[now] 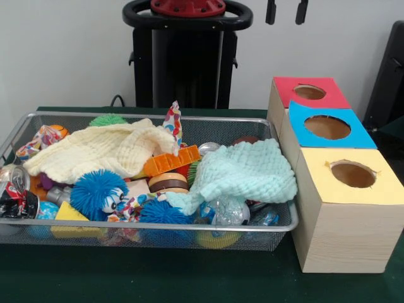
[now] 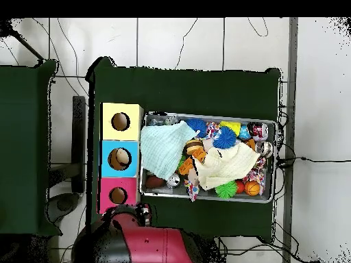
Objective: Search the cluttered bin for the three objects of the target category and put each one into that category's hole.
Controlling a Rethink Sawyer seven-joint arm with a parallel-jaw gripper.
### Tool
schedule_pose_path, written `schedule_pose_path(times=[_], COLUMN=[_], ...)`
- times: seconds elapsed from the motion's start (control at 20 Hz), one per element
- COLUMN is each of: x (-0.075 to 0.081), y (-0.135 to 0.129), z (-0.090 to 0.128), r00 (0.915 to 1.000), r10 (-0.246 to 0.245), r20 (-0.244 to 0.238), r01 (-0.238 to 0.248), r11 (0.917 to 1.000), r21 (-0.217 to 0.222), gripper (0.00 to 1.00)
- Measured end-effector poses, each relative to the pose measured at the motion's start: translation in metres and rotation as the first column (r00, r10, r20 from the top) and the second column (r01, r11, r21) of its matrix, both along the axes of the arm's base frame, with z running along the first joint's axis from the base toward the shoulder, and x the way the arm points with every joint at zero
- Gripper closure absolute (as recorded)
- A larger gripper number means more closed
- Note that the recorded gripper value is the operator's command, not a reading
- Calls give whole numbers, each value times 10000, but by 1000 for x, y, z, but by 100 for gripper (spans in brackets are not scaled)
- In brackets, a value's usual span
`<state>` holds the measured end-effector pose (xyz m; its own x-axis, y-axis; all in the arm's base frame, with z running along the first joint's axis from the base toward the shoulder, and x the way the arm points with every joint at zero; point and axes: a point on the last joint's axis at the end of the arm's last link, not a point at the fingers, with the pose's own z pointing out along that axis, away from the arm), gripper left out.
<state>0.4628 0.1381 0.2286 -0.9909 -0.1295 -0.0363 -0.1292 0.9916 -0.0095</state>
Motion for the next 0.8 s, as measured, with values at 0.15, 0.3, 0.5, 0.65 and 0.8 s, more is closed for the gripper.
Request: schedule_pose_path(times=[0.15, 0.3, 0.5, 0.65, 0.8], x=[8, 17, 27, 32, 38], y=[-14, -28, -44, -53, -58], z=[-3, -8, -15, -22, -29], r00=[9996, 9984, 9963, 9945, 9949], r10=[-267, -552, -848, -1018, -964], r20=[-37, -78, -147, -232, -292], r01=[267, 552, 848, 1018, 963], r11=[9996, 9985, 9964, 9948, 9953], r21=[-8, -15, 1, 13, -64], gripper=[0, 0, 0, 0, 0])
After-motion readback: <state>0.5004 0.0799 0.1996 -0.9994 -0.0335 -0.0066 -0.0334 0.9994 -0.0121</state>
